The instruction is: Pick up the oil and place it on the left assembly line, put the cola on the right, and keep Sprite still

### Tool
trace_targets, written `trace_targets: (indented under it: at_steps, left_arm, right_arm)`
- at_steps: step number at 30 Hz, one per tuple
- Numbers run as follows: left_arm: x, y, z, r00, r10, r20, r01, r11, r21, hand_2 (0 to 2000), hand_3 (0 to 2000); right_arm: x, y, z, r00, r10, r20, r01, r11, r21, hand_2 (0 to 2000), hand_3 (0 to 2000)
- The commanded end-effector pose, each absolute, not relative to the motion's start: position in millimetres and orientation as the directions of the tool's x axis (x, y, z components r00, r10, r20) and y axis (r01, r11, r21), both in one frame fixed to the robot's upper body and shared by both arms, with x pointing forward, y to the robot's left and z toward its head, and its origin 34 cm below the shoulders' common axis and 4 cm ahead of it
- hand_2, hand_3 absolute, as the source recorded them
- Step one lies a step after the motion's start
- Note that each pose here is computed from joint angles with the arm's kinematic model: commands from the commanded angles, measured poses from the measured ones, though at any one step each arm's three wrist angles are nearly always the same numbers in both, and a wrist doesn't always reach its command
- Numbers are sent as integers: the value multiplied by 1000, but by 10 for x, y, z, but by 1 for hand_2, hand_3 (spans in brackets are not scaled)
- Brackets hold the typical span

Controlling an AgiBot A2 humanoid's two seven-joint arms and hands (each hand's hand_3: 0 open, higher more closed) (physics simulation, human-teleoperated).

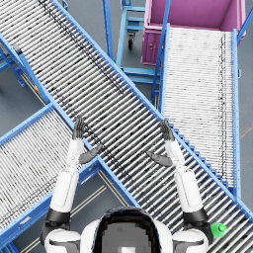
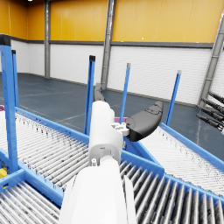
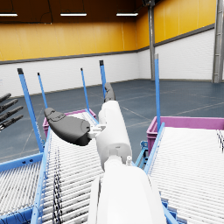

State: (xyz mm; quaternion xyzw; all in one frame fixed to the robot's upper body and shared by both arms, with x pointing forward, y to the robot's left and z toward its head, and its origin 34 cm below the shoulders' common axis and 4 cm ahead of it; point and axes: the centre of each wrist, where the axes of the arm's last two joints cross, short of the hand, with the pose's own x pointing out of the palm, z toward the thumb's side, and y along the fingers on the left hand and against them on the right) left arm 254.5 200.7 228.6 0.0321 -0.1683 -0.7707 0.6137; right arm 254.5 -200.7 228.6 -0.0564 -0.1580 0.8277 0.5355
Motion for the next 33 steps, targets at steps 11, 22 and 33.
trace_targets:
  at_steps: [11,22,33]
  left_arm:
    - [2545,2007,2286,-245,-957,157,935,-190,299,0,0]
    - [2545,2007,2286,-245,-957,157,935,-190,299,0,0]
    - [2545,2007,2286,-245,-957,157,935,-190,299,0,0]
  right_arm:
    - [2545,-2007,2286,-420,904,76,-869,-376,-322,0,0]
    - [2545,-2007,2286,-420,904,76,-869,-376,-322,0,0]
    - [2545,-2007,2286,-420,904,76,-869,-376,-322,0,0]
